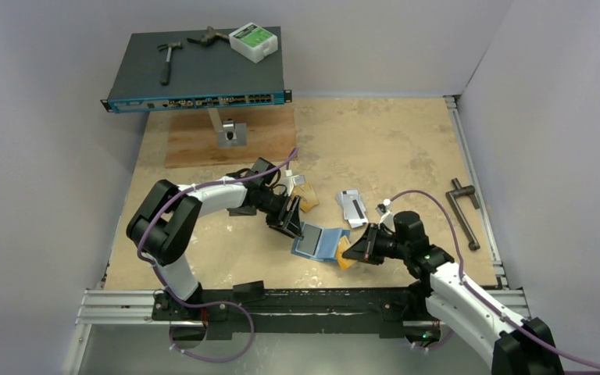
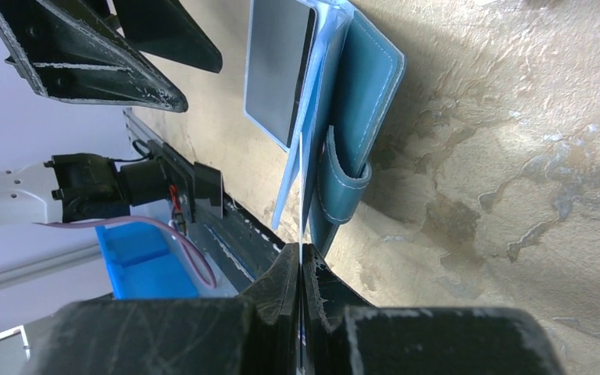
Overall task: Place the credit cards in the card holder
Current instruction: Insert the credit card into the card holder.
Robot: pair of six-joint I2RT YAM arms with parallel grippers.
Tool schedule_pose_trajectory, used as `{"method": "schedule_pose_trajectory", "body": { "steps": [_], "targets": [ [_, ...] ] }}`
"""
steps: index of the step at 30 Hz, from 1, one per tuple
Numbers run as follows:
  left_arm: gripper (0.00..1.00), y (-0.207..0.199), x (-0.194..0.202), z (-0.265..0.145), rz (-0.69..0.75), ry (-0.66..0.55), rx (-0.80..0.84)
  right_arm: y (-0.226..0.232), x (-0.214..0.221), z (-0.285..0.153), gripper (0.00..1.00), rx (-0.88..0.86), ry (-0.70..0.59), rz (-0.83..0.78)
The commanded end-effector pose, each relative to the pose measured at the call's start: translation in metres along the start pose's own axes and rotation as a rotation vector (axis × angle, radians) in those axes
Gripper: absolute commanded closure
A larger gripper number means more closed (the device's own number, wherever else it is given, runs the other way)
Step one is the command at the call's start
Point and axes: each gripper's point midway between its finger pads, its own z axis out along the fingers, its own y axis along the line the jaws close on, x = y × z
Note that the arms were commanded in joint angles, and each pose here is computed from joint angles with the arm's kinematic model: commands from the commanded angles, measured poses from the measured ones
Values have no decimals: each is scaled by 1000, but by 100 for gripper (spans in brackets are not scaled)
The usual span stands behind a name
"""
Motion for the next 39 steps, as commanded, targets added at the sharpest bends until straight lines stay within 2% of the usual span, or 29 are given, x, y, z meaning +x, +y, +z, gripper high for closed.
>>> {"method": "schedule_pose_trajectory", "body": {
  "steps": [1,8,24,35,39],
  "targets": [
    [52,-12,-11,-4,40,-19,29,5,-8,-3,100,-7,-38,-43],
    [61,-18,-12,-3,48,-16,50,15,-18,-1,100,-51,-83,-53],
    [60,-32,-15,-3,48,-10,107,29,-29,14,100,-129,-77,-30],
    [56,-26,-14,-4,50,-9,66,29,-22,31,100,-104,-42,-37],
    [49,-11,-11,-5,27,-9,-6,21,-21,32,100,-70,-46,-32]
  ]
}}
